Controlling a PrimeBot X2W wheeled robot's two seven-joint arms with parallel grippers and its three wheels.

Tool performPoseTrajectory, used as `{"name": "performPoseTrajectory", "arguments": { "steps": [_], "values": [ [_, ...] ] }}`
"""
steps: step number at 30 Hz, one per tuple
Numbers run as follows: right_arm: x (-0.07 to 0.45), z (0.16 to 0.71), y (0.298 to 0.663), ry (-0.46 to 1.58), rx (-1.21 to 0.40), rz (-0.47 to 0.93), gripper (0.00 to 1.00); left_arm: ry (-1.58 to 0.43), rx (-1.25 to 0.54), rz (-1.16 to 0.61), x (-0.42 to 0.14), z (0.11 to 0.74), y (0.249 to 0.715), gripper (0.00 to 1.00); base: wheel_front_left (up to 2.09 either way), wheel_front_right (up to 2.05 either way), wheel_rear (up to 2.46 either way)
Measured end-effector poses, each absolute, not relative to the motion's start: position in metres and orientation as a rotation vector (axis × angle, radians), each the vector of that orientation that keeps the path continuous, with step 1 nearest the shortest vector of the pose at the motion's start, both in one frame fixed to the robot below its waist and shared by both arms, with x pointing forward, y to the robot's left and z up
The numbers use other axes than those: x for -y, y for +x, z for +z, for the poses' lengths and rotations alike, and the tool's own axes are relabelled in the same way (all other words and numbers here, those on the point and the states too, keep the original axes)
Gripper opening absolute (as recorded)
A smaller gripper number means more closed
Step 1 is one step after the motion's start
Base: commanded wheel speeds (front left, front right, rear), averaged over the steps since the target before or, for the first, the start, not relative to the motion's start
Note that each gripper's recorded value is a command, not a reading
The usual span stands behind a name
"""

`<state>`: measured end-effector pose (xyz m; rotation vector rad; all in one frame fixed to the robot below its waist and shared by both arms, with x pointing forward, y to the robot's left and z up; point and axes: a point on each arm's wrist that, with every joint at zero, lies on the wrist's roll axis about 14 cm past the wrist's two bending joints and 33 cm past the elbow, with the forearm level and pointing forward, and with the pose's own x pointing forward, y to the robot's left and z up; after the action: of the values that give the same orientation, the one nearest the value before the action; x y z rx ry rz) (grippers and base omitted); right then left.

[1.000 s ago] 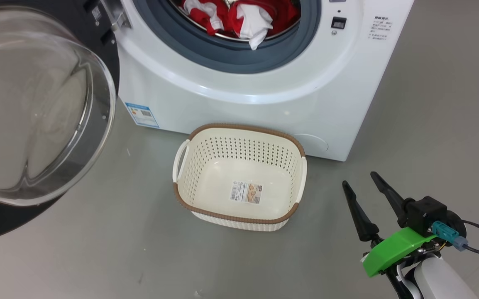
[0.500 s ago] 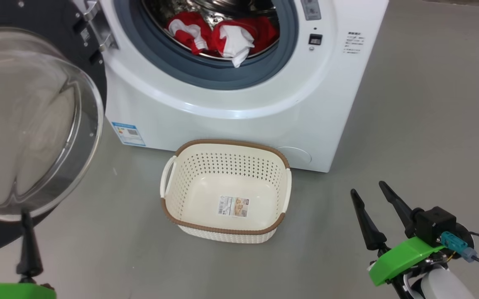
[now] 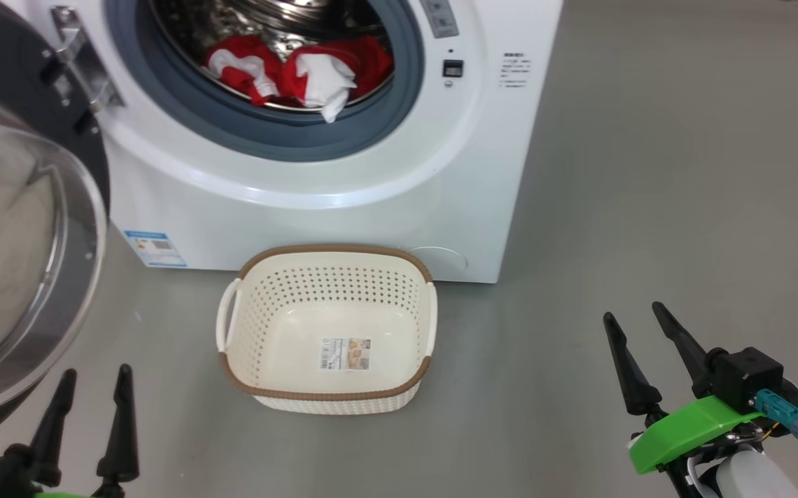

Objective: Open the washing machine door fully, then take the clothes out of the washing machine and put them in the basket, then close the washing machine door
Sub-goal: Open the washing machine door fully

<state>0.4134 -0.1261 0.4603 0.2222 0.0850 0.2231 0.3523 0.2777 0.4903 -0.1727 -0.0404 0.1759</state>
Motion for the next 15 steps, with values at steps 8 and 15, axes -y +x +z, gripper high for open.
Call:
{"name": "performPoseTrajectory", "arguments": {
  "steps": [8,15],
  "values": [
    [0.158,0.459,0.399,0.223,-0.081,0.131,1.00,-0.191,0.015,0.043,-0.234,0.484,0.363,1.00,0.00,0.00,0.00],
    [0.182,0.460,0.384,0.222,-0.073,0.063,1.00,-0.220,0.006,-0.040,-0.206,0.483,0.368,1.00,0.00,0.00,0.00]
  ]
}}
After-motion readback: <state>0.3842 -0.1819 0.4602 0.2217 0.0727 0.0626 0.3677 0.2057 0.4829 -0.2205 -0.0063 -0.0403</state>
